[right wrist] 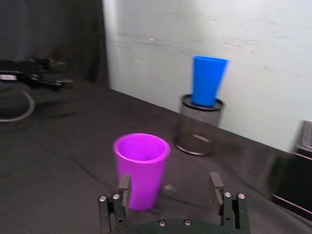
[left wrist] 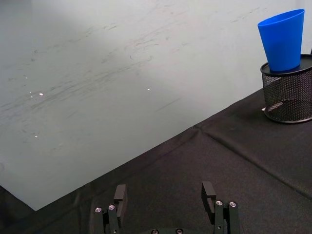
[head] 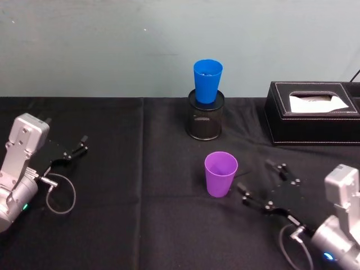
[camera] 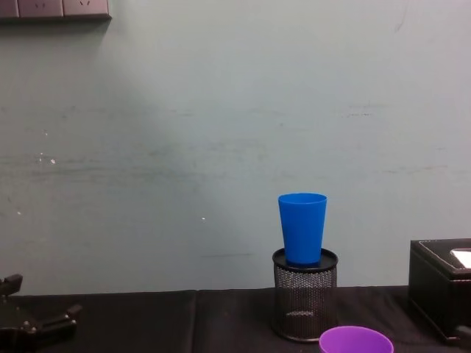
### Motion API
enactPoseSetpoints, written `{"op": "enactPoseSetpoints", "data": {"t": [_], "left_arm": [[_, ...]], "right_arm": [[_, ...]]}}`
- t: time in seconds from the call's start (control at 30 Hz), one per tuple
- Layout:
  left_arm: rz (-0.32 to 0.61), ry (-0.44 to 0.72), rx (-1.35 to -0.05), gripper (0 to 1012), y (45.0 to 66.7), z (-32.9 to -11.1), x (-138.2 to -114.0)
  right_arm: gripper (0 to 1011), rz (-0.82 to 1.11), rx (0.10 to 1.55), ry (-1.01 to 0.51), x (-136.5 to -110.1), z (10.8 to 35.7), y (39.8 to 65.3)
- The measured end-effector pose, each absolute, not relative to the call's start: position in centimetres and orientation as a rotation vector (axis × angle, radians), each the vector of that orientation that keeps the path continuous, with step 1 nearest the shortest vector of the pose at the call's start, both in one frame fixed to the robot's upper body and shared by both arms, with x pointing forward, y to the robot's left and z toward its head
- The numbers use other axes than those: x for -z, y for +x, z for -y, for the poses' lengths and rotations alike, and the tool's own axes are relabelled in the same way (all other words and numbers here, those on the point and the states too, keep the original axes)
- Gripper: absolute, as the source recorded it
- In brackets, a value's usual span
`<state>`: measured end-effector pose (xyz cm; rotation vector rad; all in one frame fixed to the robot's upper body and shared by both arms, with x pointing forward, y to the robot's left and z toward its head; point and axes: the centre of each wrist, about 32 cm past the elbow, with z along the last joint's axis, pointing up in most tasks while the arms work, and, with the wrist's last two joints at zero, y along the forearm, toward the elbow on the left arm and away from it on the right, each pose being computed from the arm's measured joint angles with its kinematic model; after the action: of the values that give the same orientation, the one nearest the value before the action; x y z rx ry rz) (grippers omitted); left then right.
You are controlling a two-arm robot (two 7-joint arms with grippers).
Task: Pick up one cup with a gripper and tap it against the other cup.
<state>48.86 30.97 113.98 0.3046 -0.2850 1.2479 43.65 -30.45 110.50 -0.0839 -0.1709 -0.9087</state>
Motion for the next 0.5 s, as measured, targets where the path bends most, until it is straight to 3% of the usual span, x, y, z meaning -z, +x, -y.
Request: {"op": "enactPoseSetpoints", "data": {"t": [0.5], "left_arm": [[0.285, 0.304, -1.248, 1000, 48.9, -31.0, -114.0]], "right_arm": [[1003, 0.089, 0.817, -0.052, -109.7, 27.0, 46.1]]}}
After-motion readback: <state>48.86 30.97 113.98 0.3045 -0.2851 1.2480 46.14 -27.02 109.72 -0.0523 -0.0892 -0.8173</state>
